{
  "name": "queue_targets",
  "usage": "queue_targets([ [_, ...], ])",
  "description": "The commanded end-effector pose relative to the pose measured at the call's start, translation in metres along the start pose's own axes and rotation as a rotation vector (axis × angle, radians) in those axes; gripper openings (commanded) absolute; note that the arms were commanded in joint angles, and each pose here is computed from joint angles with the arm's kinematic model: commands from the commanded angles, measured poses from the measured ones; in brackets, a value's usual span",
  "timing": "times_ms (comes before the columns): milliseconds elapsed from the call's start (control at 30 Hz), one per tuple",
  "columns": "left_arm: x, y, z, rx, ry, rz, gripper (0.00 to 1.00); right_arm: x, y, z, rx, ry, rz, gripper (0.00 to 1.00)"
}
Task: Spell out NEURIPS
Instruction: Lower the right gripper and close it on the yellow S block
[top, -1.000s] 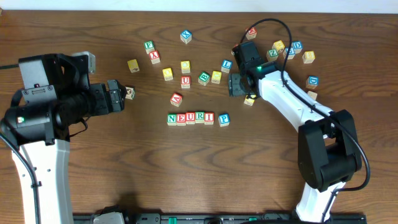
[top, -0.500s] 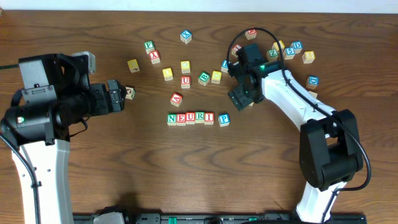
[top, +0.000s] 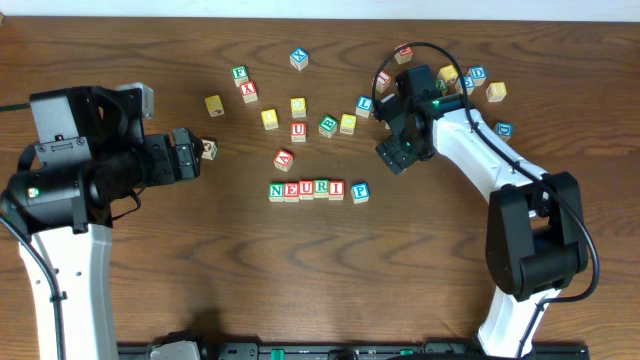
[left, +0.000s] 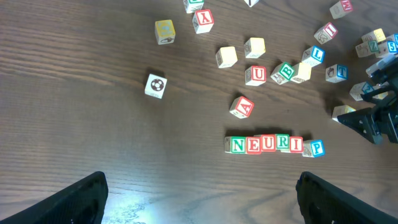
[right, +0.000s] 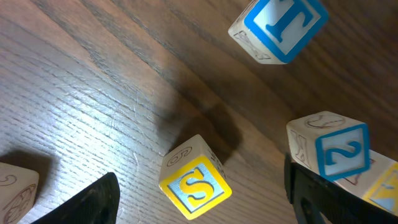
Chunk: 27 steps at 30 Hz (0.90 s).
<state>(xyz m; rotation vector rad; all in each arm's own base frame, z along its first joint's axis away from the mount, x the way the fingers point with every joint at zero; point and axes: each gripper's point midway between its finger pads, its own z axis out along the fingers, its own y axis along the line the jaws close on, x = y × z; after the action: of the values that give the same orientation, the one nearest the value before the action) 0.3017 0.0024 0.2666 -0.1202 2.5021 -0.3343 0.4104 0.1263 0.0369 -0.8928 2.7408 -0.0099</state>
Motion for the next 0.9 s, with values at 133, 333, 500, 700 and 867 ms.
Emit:
queue_targets([
  [133, -0.004, -0.002, -0.005, 0.005, -0.018, 0.013, 0.95, -0.001, -0.002, 0.009, -0.011, 0.009, -0.017, 0.81],
  [333, -0.004, -0.002, -0.005, 0.005, -0.018, 0.013, 0.95, 0.002, 0.004, 0.018, -0.035, 0.027, -0.014, 0.72],
  [500, -0.004, -0.002, -0.005, 0.005, -0.018, 0.013, 0.95, 0.002, 0.004, 0.019, -0.034, 0.026, -0.010, 0.67],
  [700, -0.004, -0.002, -0.005, 0.005, -0.018, 0.013, 0.95, 0.002, 0.004, 0.020, -0.035, 0.027, -0.002, 0.60],
  [867, -0.004, -0.002, -0.005, 0.005, -0.018, 0.013, 0.95, 0.003, 0.004, 0.020, -0.037, 0.033, 0.001, 0.58],
])
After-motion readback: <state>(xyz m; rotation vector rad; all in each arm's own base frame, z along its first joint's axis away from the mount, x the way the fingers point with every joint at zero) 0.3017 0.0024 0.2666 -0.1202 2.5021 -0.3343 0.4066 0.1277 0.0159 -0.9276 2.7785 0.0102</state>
